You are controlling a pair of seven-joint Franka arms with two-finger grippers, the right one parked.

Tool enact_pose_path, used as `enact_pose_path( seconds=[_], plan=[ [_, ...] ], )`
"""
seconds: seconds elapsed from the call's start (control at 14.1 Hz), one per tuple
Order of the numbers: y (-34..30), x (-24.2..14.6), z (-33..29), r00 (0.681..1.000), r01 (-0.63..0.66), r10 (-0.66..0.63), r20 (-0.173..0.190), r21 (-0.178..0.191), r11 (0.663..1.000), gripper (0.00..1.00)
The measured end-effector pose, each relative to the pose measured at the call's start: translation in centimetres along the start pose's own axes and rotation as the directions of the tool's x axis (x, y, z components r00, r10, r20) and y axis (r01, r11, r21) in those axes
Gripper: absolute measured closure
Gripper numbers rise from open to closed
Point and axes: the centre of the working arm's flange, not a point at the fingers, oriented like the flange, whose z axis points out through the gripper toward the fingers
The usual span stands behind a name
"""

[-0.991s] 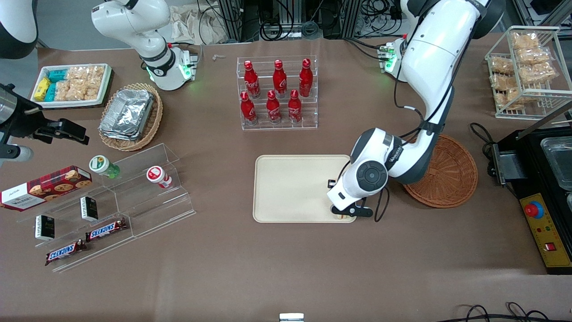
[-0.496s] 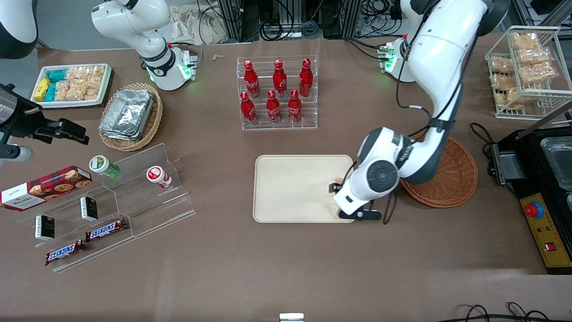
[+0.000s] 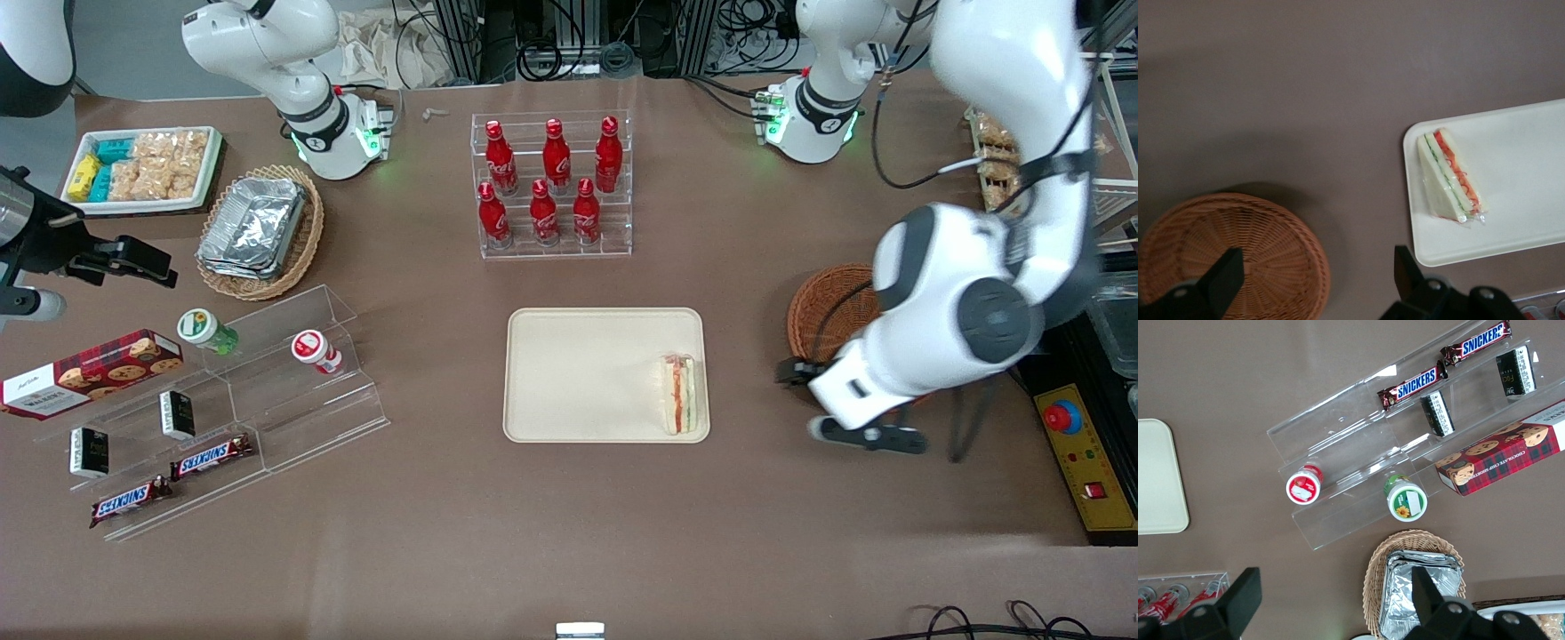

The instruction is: Place sandwich from basket to tray

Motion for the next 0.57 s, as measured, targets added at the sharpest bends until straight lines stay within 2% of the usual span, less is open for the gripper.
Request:
enact_pose_path(
  seconds=[0.14, 0.35, 0.42, 0.57],
  plan=[
    [-4.3, -0.1, -5.1, 0.998, 0.037, -0.037, -0.047, -0.004, 0.999, 0.0],
    [-7.2, -1.0, -10.3, 0.989, 0.078, -0.076, -0.126, 0.008, 0.997, 0.0],
    [-8.1, -1.6, -11.7, 0.986, 0.095, -0.092, -0.137, 0.014, 0.995, 0.0],
    [-9.8, -2.9, -13.1, 0.984, 0.128, -0.124, -0.131, 0.018, 0.992, 0.0]
  ],
)
